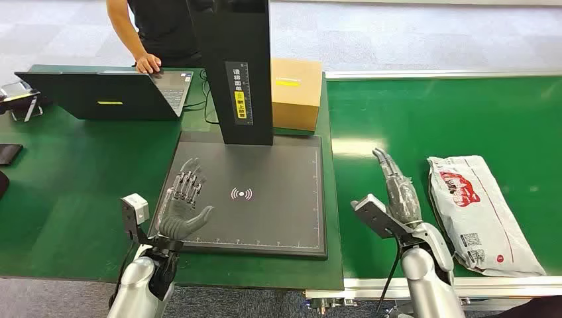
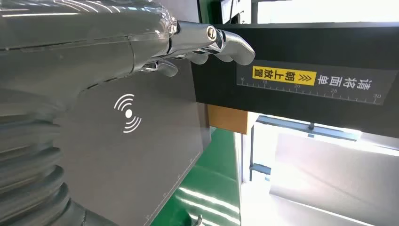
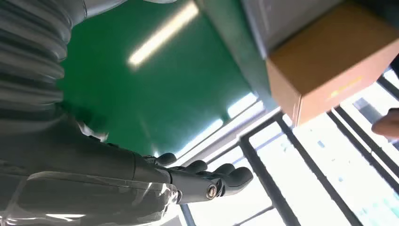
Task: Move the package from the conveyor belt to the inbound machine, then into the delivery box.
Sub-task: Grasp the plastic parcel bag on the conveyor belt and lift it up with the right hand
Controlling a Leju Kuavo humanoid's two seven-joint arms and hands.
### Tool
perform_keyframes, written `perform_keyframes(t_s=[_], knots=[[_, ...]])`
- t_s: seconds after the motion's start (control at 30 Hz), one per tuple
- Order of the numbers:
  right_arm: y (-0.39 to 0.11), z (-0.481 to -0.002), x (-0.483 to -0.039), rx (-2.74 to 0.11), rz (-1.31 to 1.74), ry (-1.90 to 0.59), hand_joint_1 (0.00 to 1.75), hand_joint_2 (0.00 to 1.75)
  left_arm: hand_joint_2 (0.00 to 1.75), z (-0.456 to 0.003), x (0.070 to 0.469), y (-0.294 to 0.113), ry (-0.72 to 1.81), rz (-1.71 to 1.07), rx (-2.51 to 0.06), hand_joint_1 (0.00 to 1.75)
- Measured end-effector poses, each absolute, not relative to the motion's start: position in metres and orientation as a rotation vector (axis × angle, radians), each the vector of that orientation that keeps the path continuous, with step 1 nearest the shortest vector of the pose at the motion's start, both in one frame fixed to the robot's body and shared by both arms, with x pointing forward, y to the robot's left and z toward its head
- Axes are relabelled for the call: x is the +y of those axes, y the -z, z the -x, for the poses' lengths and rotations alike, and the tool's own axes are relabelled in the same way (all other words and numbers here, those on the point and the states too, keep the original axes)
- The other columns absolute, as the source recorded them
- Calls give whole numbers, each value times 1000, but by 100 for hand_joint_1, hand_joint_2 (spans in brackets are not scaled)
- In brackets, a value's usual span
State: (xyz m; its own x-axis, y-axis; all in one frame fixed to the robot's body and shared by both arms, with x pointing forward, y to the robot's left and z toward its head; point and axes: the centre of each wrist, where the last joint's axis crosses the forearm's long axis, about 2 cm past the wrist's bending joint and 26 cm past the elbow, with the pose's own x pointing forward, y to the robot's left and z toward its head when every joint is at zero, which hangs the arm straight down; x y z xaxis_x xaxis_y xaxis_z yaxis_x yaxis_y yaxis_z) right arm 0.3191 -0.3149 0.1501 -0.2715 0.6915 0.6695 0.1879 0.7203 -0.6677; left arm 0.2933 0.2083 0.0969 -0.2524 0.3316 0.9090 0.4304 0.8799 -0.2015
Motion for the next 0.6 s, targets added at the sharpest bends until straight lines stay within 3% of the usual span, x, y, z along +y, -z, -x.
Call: perform_keyframes(t_s=[0.4, 0.6], knots=[[-163, -334, -399, -1731, 1089, -423, 0, 175, 175, -287, 212, -95, 81, 558, -1861, 0], [-162, -331, -430, -1607, 1146, -327, 0, 175, 175, -287, 214, -94, 73, 546, -1862, 0]])
